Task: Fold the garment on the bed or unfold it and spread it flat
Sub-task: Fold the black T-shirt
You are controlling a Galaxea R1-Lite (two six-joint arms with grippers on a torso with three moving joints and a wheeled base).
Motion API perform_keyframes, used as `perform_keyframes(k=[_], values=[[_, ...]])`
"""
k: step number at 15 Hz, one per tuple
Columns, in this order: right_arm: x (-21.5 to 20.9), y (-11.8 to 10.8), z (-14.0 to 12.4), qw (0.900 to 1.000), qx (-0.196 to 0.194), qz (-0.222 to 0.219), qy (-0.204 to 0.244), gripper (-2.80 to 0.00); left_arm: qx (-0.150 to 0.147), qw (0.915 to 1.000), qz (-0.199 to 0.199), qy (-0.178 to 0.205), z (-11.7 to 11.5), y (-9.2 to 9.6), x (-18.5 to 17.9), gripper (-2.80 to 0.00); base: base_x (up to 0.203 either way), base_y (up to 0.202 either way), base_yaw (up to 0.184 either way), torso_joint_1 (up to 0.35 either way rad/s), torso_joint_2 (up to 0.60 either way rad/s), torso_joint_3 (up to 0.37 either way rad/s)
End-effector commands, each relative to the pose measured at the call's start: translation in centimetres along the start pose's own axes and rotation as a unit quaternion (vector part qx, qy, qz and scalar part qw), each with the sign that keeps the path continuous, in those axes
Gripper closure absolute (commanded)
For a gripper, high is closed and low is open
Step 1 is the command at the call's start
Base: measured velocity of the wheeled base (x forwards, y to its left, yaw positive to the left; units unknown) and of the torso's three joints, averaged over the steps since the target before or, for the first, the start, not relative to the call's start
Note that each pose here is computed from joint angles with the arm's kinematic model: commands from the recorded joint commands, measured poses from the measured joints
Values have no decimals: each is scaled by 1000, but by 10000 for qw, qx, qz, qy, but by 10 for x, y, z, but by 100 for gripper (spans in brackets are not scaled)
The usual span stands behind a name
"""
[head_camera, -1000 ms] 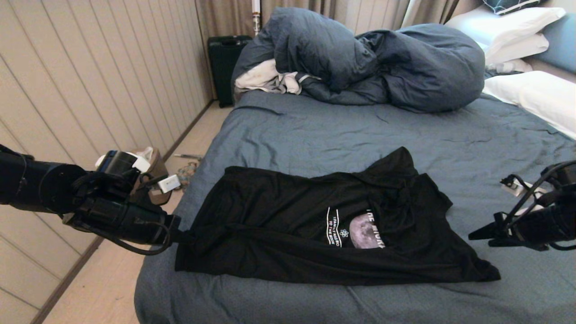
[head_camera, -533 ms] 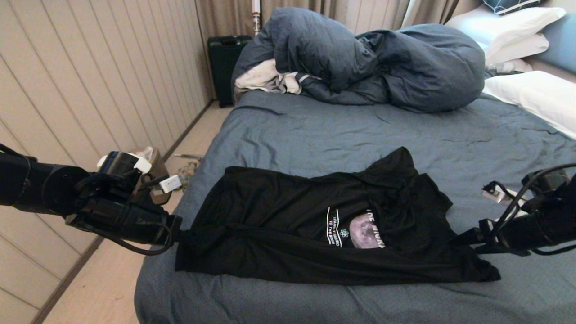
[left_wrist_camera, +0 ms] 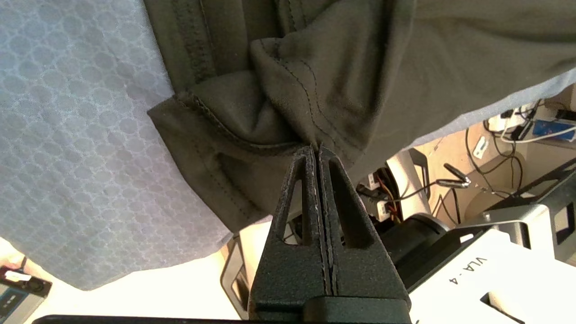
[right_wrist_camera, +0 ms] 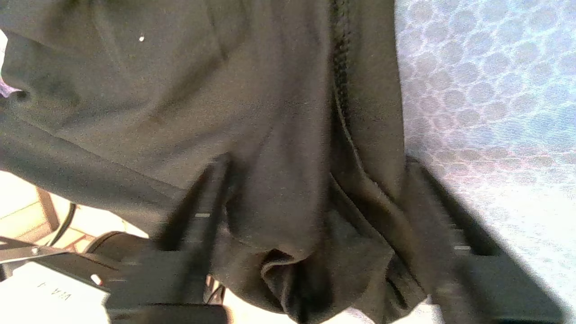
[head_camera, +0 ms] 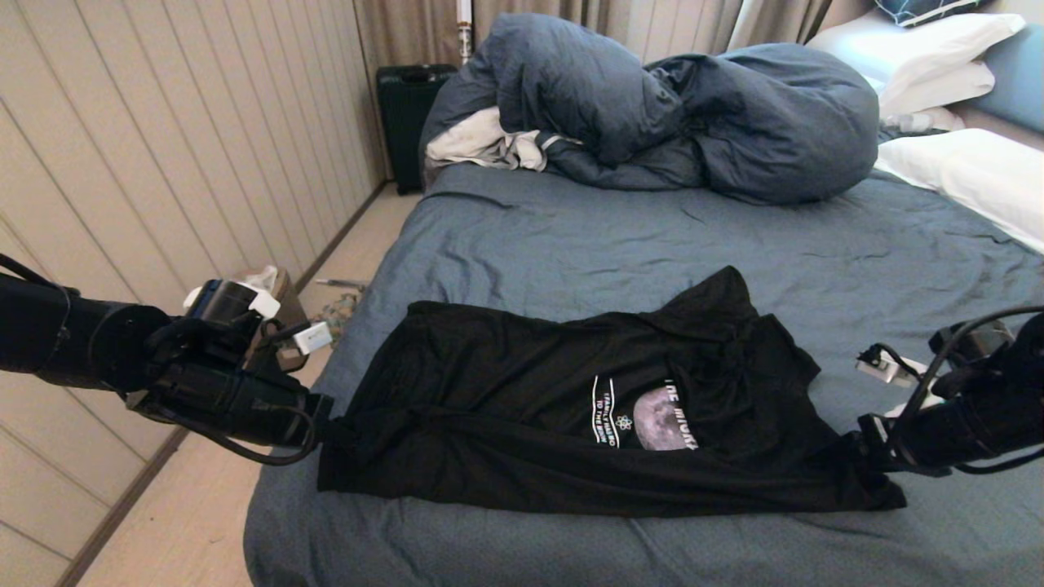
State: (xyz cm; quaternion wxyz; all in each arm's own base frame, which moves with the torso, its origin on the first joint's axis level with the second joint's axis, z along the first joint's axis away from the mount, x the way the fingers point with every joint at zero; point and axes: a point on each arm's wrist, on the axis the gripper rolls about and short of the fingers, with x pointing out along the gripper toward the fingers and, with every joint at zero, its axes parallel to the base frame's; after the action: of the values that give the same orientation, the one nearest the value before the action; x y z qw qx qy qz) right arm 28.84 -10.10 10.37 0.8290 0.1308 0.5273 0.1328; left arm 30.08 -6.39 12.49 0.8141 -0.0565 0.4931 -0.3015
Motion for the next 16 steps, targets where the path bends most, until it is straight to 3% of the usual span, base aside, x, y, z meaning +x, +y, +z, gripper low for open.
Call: perform_keyframes(k=[1, 5, 11, 13, 14, 16], values=[[3, -1, -1, 10000, 31, 44, 61, 0, -7, 10000, -14, 11, 1, 1, 1, 0, 0, 0, 0, 0, 0, 0], [5, -1, -3, 9999, 39, 54, 86, 0, -83, 9997, 17, -218, 3, 9, -10, 0, 0, 0, 0, 0, 0, 0], [4, -2, -5, 9999, 76, 52, 80, 0, -249, 9997, -60, 9, 2, 20, 8, 0, 0, 0, 0, 0, 0, 0], [3, -1, -7, 9999, 77, 49, 98, 0, -212, 9997, -57, -86, 5, 25, 14, 0, 0, 0, 0, 0, 0, 0], [4, -1, -7, 9999, 74, 53, 108, 0, -200, 9995, -3, -237, 6, 26, 6, -280, 0, 0, 0, 0, 0, 0], [6, -3, -6, 9999, 71, 43, 104, 0, -114, 9986, 20, -508, 6, 20, -14, -280, 0, 0, 0, 0, 0, 0]])
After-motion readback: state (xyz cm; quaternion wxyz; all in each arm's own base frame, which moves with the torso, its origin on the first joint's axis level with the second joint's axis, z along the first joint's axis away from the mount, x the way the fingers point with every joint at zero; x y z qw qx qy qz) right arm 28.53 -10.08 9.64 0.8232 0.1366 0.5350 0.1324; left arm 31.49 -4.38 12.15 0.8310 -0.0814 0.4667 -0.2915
